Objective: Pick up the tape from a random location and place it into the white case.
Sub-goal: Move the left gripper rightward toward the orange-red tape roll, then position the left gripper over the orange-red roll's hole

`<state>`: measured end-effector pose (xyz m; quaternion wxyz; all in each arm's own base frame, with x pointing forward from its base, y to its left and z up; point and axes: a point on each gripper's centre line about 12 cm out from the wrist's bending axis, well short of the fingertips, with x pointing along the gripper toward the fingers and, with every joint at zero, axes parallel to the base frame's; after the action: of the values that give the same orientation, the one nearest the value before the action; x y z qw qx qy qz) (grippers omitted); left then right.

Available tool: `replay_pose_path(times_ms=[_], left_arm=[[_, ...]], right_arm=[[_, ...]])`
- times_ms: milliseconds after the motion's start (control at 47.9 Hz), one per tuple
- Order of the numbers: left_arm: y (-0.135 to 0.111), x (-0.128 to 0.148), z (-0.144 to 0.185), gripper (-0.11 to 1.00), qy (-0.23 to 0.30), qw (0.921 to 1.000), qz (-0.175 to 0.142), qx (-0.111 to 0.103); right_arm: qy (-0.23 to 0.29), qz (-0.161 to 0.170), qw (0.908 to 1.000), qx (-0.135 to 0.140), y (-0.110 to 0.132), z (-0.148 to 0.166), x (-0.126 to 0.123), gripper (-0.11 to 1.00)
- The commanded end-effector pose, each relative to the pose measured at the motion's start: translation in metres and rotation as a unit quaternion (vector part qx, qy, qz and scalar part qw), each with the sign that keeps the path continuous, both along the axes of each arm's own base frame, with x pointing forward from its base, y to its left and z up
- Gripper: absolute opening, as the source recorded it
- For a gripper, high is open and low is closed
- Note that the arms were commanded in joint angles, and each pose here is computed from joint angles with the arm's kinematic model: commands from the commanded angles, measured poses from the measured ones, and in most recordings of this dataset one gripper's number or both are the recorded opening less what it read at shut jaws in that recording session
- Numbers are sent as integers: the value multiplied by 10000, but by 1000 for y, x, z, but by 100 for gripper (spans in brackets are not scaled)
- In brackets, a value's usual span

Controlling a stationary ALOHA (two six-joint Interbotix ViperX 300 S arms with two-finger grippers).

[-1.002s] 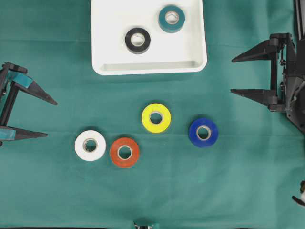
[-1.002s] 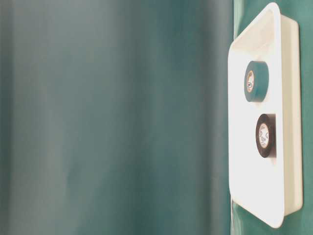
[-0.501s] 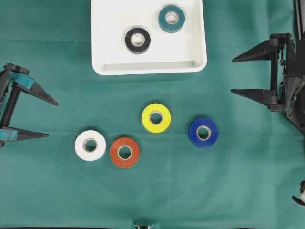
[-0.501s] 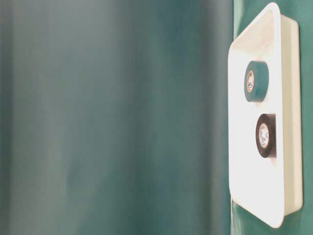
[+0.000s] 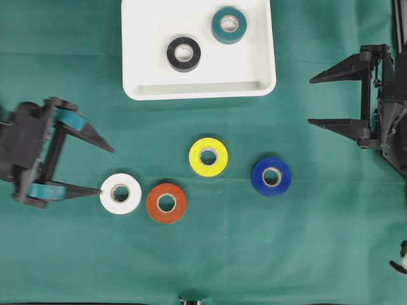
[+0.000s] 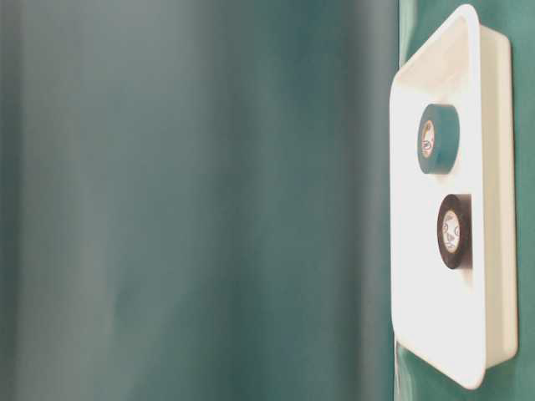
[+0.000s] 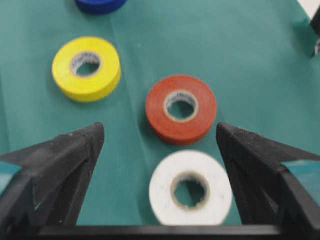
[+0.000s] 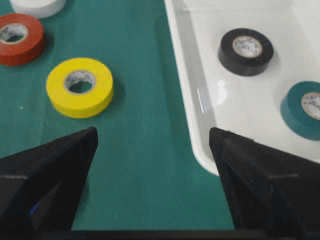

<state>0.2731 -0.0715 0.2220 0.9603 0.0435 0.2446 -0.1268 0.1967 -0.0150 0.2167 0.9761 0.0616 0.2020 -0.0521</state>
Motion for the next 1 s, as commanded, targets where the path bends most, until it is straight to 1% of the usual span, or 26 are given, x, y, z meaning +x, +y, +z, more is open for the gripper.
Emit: replay_pose_path(times_ms=[0,334,480,606,773,981], left_arm=[[-7,21,10,96,-95,9999,-11,-32],[-23,84,24,96,-161,9999,-12,-50],[-27,100,28,96,-87,10000,-14,-31],[-29,104,26,96,114,9999,-16,21],[-28,104,25,96,184,9998,-1,25],[-28,102,23,96,417,9991,83,-78]], right_arm=[[-136,-2,9999,-29,-1,10,4,90],[-103,4,9999,-57,-1,9,4,90],[-96,1,9999,-58,-1,9,4,90],[-88,-1,9999,-58,-1,9,4,90],[-73,-4,10000,-58,-1,9,4,90],[-73,-4,10000,-58,-1,9,4,90]])
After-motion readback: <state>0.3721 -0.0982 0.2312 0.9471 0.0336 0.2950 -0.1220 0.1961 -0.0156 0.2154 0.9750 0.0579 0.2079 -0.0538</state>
